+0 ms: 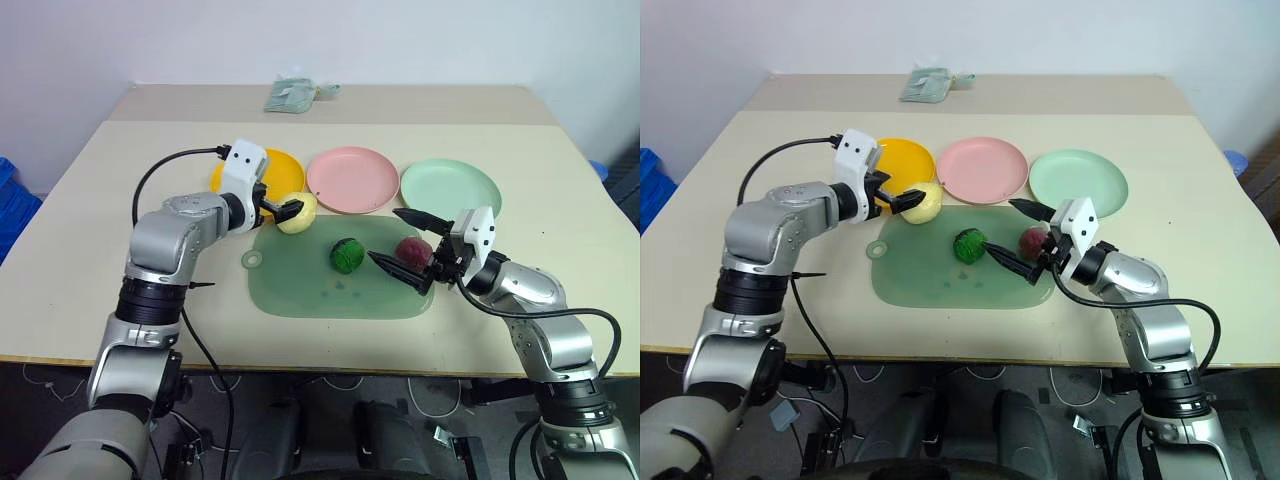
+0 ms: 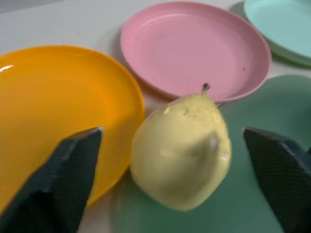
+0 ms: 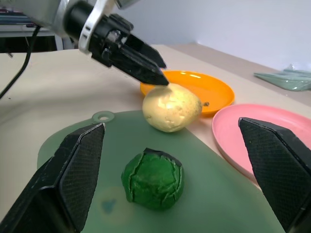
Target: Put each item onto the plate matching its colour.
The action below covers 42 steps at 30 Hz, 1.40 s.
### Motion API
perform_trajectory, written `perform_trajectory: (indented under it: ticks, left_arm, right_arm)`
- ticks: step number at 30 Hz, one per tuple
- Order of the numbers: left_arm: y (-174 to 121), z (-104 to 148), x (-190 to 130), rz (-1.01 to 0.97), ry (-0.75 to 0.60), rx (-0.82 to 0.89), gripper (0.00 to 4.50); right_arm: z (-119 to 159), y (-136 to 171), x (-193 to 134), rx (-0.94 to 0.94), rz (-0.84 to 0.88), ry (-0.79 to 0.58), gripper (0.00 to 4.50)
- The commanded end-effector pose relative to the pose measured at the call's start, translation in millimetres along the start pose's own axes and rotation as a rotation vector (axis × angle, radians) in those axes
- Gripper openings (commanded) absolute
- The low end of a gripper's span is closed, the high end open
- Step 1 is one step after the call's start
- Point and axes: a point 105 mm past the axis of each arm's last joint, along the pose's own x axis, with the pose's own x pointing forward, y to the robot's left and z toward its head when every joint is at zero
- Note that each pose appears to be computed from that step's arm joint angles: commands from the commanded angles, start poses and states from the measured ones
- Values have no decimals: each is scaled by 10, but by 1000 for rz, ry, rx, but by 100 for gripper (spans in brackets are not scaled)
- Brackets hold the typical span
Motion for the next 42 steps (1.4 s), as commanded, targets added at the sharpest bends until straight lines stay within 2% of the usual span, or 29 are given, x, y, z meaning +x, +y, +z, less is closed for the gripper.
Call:
perform_trajectory:
  ticks: [1, 12, 19, 32, 35, 37, 42]
  left_arm:
    - [-3, 175, -61, -15, -22, 39, 448]
    - [-61, -32, -13, -66, 116, 108, 448]
    - [-3, -62, 62, -42, 141, 136, 448]
    - [-70, -29, 199, -50, 114, 144, 448]
    - [-69, -20, 202, -47, 107, 143, 364]
    - [-68, -5, 200, -44, 97, 143, 282]
    - [-86, 70, 141, -41, 54, 135, 282]
  right_arm:
    - [111, 14, 76, -32, 18, -48, 450]
    - [152, 18, 125, -33, 17, -64, 450]
    - [157, 4, 98, -37, 4, -66, 450]
    - [111, -25, 35, -43, -16, -60, 450]
    - [105, -25, 28, -43, -17, -60, 450]
    - [101, -30, 23, -44, -18, -59, 450]
    - [91, -42, 7, -47, -20, -56, 450]
